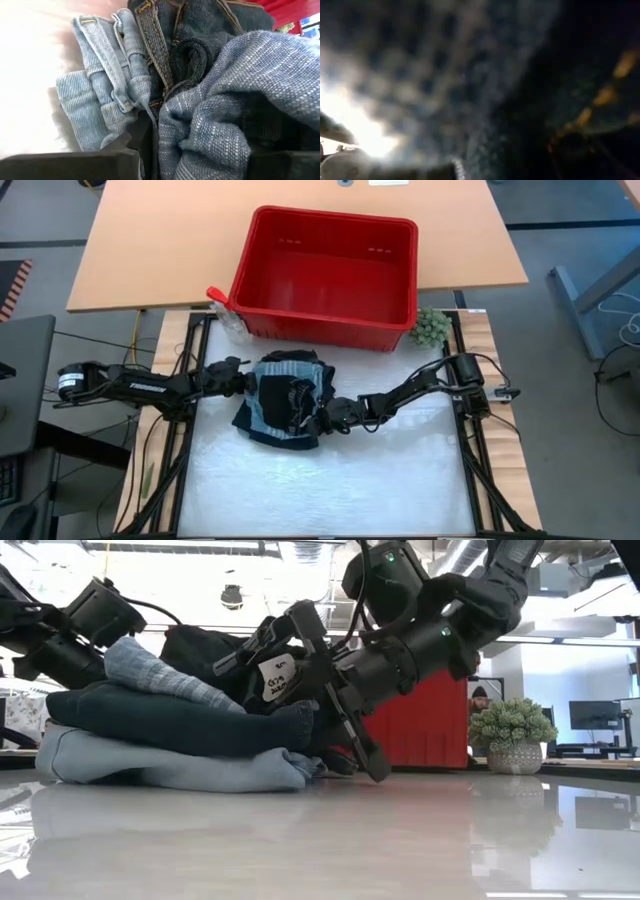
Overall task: Fold laundry
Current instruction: Put the folded blue and black pants, blue shirt, and black boxer into the red laundry bin
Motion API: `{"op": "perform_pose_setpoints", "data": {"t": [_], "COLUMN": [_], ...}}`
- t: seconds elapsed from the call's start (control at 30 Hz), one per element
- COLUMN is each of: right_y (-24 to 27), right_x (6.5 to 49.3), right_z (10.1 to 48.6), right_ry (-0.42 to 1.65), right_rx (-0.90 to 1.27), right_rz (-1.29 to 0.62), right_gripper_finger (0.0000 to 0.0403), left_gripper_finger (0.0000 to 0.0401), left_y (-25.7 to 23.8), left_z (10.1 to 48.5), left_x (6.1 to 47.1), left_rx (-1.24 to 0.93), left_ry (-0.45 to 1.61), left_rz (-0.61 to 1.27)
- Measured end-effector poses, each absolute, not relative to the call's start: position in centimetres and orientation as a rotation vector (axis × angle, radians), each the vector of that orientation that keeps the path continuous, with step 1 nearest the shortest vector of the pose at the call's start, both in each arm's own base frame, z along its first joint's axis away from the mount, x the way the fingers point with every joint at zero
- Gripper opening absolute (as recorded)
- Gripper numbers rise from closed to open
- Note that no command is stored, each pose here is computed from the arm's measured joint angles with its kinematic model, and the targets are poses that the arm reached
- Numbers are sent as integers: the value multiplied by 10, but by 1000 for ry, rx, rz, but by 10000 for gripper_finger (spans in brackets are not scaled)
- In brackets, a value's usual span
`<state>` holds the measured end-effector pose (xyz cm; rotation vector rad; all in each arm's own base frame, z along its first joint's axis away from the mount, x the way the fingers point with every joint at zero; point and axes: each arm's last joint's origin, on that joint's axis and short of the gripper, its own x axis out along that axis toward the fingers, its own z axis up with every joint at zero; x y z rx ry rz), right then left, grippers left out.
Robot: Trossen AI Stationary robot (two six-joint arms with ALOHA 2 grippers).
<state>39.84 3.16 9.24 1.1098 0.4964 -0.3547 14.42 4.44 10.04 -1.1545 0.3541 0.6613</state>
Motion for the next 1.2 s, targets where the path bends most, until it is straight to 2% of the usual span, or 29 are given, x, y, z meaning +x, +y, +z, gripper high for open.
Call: {"op": "perform_pose_setpoints", "data": {"t": [0.3,0.63,0.97,1.2], "right_y": [30,24,17,14], "right_x": [398,391,382,376], "right_z": [97,135,177,186], "right_ry": [482,483,400,423], "right_rx": [1096,990,917,949], "right_rz": [-335,-312,-297,-327], "right_gripper_finger": [127,127,124,124], "left_gripper_finger": [107,99,54,51], "left_y": [41,43,44,45], "left_z": [105,120,162,172], "left_x": [148,159,179,184], "left_rx": [-1194,-1242,-1261,-1195], "left_ry": [269,203,111,197], "left_rz": [629,554,341,370]}}
